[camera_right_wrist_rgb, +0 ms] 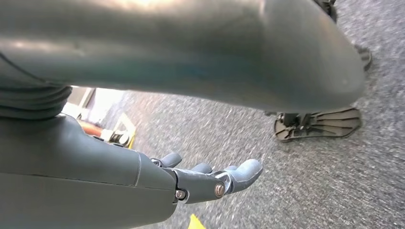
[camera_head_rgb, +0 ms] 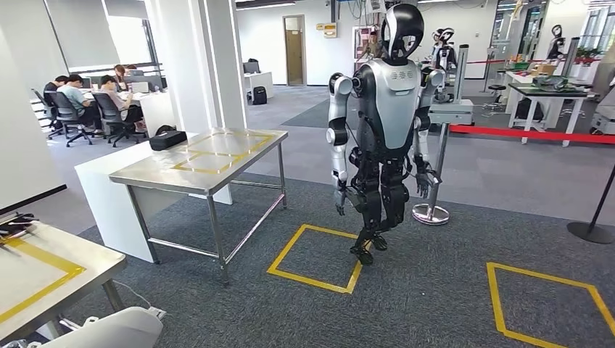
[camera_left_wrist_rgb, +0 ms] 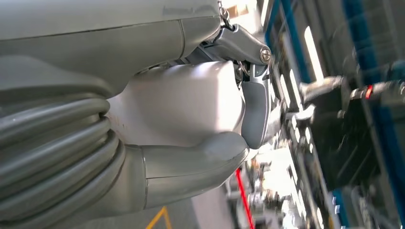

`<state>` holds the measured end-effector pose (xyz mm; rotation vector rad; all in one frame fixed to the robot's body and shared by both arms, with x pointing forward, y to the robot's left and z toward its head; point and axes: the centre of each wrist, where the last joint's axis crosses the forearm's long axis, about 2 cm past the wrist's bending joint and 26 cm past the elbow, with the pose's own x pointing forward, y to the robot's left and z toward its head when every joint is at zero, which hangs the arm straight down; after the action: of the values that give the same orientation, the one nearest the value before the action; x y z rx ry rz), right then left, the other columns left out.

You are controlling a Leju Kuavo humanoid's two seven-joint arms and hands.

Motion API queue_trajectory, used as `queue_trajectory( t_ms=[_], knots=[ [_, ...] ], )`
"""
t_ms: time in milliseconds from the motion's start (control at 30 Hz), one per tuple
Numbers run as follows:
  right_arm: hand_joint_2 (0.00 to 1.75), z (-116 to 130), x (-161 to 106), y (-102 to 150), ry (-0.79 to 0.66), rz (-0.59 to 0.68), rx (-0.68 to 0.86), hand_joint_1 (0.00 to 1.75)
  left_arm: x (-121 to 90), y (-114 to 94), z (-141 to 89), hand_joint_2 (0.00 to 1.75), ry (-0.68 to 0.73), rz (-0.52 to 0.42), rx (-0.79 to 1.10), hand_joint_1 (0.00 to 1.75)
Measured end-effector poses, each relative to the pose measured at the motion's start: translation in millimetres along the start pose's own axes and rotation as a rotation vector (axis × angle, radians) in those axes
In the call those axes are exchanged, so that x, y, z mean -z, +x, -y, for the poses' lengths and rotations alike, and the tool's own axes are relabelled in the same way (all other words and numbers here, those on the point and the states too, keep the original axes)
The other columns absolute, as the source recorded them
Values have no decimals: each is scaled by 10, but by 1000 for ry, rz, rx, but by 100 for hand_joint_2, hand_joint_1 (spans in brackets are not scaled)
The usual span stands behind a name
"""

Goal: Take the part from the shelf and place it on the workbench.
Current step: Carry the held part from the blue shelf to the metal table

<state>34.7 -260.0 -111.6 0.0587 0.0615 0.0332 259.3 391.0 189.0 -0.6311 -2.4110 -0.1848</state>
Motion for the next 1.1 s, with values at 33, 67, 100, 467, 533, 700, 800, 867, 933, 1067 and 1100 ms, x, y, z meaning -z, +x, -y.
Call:
queue_trajectory(
  t_ms=[33, 67, 100, 467, 533, 700, 800, 867, 933, 1067, 1100],
  knots=[
    [0, -1, 2, -10, 0, -2, -1, 0, -2, 3, -6, 175, 2, 2, 3, 175],
    [0, -2, 3, -17, 0, -3, -1, 0, -7, 5, -11, 175, 5, 3, 7, 175],
    [0, -2, 3, -18, 0, -3, -1, 0, -11, 9, -17, 175, 7, 3, 11, 175],
    [0, -46, -13, 78, 8, 15, 6, 0, 193, 86, -183, 175, 1, 12, 70, 175],
    [0, -48, -14, 80, 8, 16, 6, 0, 196, 86, -186, 175, 2, 11, 71, 175],
    [0, -74, -19, 106, 10, 21, 17, 0, 325, 95, -254, 175, 3, 24, 100, 175],
    [0, -100, -14, 80, 11, 16, 32, 0, 422, 71, -315, 175, 32, 39, 142, 175],
    [0, -109, -15, 85, 12, 18, 35, 0, 455, 69, -330, 175, 42, 47, 160, 175],
    [0, -123, -16, 88, 15, 19, 37, 0, 486, 71, -343, 175, 56, 56, 184, 175],
    [0, -169, -22, 116, 24, 20, 41, 0, 529, 88, -360, 175, 83, 78, 237, 175],
    [0, -171, -22, 113, 24, 20, 43, 0, 543, 91, -361, 175, 87, 86, 245, 175]
  ],
)
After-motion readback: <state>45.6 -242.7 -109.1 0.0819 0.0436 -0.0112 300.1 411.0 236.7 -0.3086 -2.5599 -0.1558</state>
